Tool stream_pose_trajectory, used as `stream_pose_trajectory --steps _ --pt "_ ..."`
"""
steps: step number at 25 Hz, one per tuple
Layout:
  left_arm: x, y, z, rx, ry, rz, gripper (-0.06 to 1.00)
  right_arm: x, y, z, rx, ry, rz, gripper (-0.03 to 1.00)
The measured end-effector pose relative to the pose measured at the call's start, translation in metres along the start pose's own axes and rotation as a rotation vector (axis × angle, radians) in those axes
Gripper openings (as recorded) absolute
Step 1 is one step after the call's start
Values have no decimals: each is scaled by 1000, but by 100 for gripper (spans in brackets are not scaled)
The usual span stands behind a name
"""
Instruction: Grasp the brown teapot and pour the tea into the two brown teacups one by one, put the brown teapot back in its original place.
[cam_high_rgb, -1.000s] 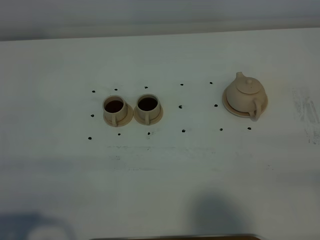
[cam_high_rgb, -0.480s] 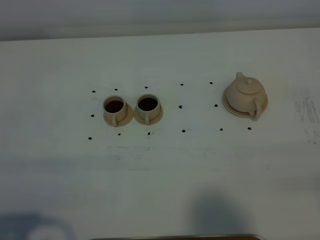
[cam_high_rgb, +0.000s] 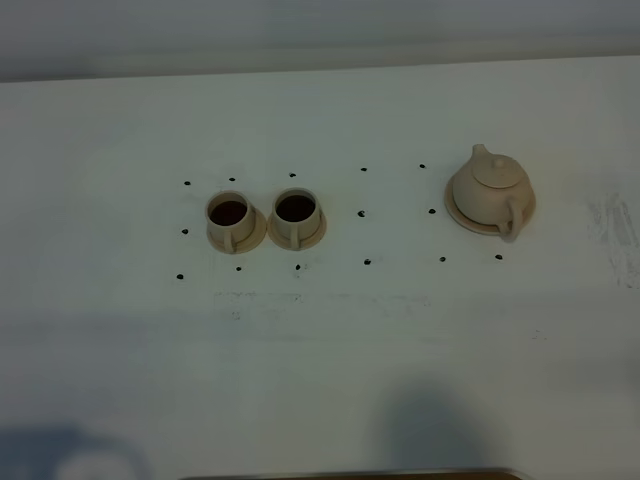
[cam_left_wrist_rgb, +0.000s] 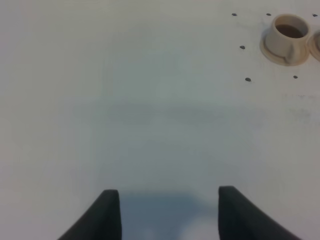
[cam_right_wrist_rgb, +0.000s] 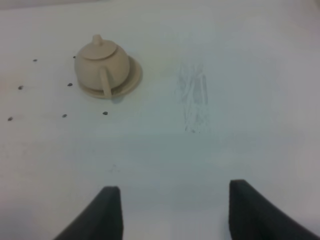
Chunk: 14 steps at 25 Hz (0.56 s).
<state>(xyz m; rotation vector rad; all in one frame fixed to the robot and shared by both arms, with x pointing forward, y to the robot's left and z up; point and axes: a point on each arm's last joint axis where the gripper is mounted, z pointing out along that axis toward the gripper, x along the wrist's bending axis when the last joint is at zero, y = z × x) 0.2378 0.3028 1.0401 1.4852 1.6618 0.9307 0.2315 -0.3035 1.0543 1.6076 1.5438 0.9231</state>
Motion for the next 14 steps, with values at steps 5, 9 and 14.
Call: stream_pose_trajectory --steps 5,9,14 --pt "0 0 0 0 0 0 50 0 0 0 0 0 0 46" --pt "0 0 0 0 0 0 50 0 0 0 0 0 0 46" --pt "0 0 0 0 0 0 50 0 0 0 0 0 0 46"
